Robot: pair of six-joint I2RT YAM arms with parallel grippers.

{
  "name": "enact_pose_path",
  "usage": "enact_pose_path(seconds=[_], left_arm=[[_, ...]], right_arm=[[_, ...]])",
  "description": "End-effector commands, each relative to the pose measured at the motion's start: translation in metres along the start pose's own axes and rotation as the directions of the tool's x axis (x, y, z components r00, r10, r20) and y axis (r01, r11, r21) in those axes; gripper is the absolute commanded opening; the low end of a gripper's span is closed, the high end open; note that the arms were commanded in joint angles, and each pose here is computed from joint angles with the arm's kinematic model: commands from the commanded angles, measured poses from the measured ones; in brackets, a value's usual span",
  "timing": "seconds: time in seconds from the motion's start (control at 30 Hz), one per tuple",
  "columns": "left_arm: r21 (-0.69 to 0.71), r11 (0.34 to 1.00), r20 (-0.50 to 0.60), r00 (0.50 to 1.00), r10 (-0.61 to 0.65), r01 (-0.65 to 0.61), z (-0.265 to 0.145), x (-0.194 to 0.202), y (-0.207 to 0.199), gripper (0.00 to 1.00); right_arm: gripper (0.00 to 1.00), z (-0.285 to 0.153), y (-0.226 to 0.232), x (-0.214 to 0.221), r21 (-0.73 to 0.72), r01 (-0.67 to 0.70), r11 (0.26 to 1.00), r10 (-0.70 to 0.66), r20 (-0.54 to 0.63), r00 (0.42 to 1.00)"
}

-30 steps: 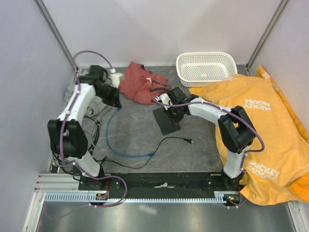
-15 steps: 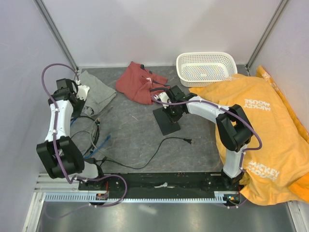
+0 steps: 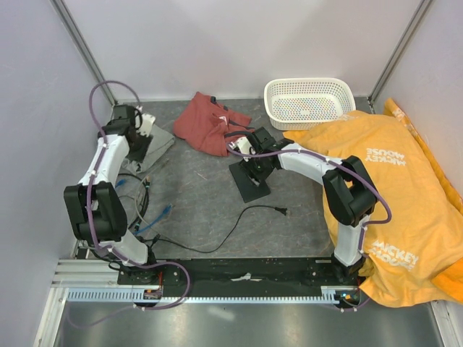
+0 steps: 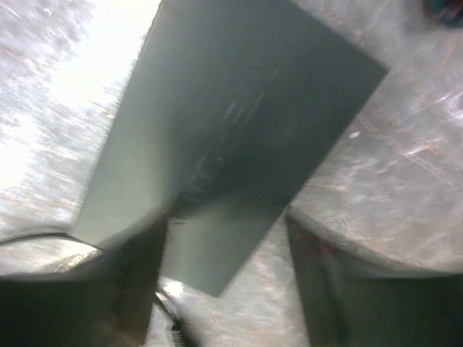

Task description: Pull the plug from the switch port

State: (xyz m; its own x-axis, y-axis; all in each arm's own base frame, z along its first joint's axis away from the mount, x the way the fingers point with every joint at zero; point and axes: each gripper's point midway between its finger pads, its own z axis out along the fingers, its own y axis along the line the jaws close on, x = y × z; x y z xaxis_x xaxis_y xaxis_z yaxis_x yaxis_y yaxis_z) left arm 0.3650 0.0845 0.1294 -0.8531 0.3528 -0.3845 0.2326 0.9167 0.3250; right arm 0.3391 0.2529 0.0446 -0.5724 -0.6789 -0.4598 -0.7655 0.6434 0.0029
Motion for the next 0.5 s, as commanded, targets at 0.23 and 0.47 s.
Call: enact_pose_path(seconds=[0.23, 0.47], left_arm=[[0.19, 0.98, 0.443, 0.896, -0.028, -0.063, -0.1, -0.157, -0.087, 0.99], [0.334, 0.925, 0.505, 0.863, -0.014, -0.18, -0.123, -0.18, -0.138, 0.99]], right_arm=[[0.98, -0.071, -0.068, -0.091, 0.35, -0.029, 0.936, -0.044, 0.201, 0.979], [0.98, -0.107, -0.073, -0.088, 0.415, -0.224, 0.882, 0.087, 0.324, 0.942]])
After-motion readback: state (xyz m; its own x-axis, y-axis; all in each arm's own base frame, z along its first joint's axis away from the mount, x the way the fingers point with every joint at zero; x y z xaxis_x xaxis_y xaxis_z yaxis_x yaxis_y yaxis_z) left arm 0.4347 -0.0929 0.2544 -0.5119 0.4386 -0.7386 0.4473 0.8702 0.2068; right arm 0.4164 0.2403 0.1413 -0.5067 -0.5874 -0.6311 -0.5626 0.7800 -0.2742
